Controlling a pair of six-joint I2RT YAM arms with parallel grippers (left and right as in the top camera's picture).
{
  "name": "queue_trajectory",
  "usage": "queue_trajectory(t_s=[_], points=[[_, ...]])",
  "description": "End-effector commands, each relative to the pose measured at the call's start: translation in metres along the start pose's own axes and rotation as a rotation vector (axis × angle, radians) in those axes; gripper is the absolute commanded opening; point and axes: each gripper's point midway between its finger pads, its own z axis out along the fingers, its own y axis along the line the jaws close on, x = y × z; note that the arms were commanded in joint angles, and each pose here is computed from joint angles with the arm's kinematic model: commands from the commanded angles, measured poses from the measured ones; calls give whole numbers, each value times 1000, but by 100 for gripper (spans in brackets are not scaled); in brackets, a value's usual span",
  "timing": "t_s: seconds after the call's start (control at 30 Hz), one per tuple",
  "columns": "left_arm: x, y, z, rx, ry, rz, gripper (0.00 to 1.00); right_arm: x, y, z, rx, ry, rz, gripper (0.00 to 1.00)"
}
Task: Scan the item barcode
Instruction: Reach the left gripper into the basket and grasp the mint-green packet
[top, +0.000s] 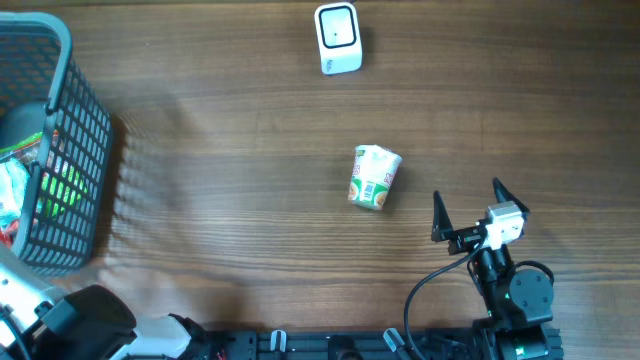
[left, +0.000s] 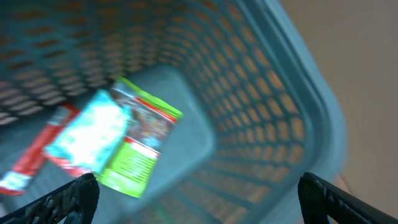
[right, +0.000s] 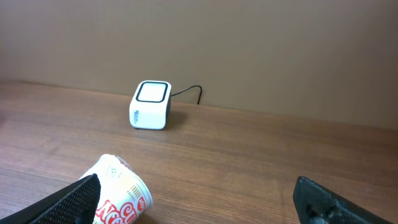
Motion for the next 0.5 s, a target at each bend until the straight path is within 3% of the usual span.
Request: queue_trajectory(t_s=[0.0,0.2,0.47], points=[[-20,46,-8,-89,-51,-1,100,-1,0,0,0,-7,-2,100],[42,105,78,-227,279,174,100,-1,0,0,0,-7,-2,100],[80,138,155,-244,450,269,100,-1,0,0,0,-7,-2,100]])
